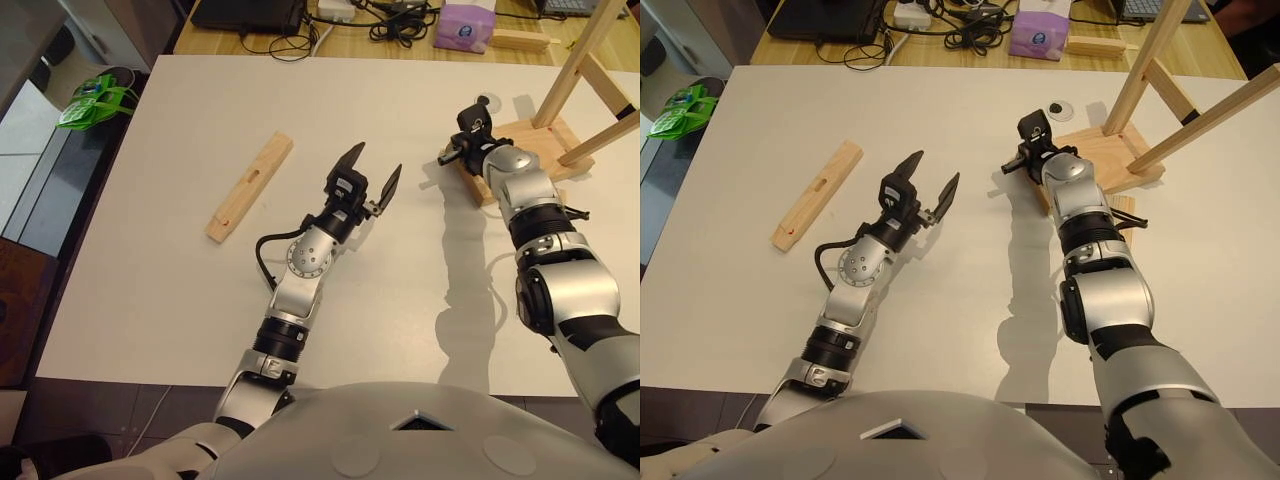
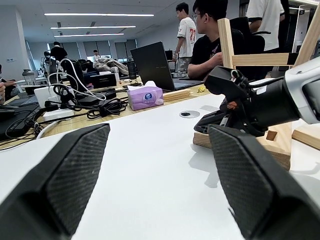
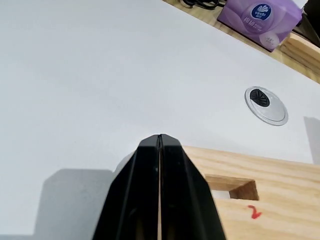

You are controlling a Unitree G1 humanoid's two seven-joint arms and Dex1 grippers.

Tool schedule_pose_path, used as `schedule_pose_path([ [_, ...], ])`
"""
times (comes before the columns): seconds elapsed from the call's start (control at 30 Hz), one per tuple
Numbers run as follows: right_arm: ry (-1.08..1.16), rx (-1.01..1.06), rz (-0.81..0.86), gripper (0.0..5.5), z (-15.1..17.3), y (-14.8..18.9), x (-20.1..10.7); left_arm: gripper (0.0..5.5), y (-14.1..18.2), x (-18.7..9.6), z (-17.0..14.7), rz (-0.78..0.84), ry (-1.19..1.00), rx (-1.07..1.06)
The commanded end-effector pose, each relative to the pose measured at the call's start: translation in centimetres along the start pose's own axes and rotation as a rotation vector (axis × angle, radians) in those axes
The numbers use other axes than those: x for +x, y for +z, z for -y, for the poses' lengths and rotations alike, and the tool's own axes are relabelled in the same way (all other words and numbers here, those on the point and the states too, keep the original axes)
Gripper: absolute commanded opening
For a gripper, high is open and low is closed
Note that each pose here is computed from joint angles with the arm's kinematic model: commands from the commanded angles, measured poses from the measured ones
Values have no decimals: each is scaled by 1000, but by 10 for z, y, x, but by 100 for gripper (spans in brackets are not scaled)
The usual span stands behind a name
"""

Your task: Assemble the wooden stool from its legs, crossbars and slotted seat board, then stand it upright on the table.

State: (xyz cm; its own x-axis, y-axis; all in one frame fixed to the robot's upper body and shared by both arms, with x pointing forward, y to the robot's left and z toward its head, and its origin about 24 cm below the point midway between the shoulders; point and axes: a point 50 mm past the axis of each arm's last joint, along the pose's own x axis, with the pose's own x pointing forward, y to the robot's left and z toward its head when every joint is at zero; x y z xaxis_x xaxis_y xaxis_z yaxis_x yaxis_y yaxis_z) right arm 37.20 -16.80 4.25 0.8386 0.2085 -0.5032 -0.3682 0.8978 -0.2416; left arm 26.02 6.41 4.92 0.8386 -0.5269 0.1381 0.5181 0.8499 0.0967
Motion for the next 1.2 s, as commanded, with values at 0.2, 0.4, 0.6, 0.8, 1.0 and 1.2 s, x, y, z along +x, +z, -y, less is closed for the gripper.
schedule_pose_path([
  [0.2,-202,-8,20,1,34,-8,-10,363,0,0,-1,1,4,10],
  [0.4,-99,-42,-52,1,22,-22,-7,363,0,0,-2,1,4,10],
  [0.6,-78,17,-86,1,22,-28,-6,363,1,0,-1,1,7,8],
  [0.8,45,31,-200,1,13,-52,-8,363,1,1,-2,2,8,10],
  [1.0,275,-72,-226,1,-4,-50,-9,363,-1,0,-4,-3,11,14],
  [1.2,362,-179,-226,1,4,-42,-20,363,0,0,-7,0,25,24],
])
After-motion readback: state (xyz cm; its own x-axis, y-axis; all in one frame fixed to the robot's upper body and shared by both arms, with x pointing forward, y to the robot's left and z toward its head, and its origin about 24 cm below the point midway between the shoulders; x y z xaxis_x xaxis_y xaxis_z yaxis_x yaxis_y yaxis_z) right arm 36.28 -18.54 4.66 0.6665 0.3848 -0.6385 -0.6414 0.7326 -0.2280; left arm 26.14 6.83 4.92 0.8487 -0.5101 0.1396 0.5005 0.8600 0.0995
